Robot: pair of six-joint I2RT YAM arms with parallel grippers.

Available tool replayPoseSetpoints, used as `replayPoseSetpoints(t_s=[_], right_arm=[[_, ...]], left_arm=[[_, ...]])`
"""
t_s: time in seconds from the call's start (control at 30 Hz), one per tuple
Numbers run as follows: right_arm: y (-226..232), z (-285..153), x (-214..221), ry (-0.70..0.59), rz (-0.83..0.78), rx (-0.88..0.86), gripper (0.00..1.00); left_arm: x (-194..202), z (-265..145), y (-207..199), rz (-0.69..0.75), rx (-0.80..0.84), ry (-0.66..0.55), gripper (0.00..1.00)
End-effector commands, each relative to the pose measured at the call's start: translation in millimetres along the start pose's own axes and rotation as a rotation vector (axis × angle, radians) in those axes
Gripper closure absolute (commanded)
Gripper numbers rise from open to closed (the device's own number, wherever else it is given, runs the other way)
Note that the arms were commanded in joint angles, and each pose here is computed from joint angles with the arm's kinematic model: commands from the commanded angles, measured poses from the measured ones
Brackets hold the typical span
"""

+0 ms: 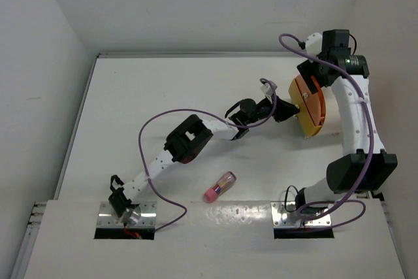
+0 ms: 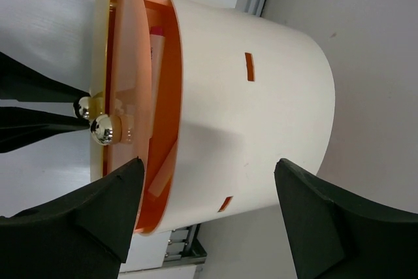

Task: Sort the stationery into containers
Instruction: Close the drawer in the storage box, then open the drawer in the storage box.

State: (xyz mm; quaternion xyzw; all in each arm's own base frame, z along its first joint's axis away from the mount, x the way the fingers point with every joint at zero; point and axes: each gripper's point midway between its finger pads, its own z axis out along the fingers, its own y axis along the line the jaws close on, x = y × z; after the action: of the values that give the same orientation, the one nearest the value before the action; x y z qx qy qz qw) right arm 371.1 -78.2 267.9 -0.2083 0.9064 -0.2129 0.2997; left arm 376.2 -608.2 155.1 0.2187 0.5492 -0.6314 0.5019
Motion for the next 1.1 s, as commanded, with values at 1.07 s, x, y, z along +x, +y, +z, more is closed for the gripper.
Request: replayPoseSetpoints(t_s=[1.07], right_arm=[[13.7,-15.4,-19.5,-0.078,0.118,-0.194,0.26]], left_arm=[[-46.6,7.2,-28.1,0.035,0.073,-0.074,1.00]])
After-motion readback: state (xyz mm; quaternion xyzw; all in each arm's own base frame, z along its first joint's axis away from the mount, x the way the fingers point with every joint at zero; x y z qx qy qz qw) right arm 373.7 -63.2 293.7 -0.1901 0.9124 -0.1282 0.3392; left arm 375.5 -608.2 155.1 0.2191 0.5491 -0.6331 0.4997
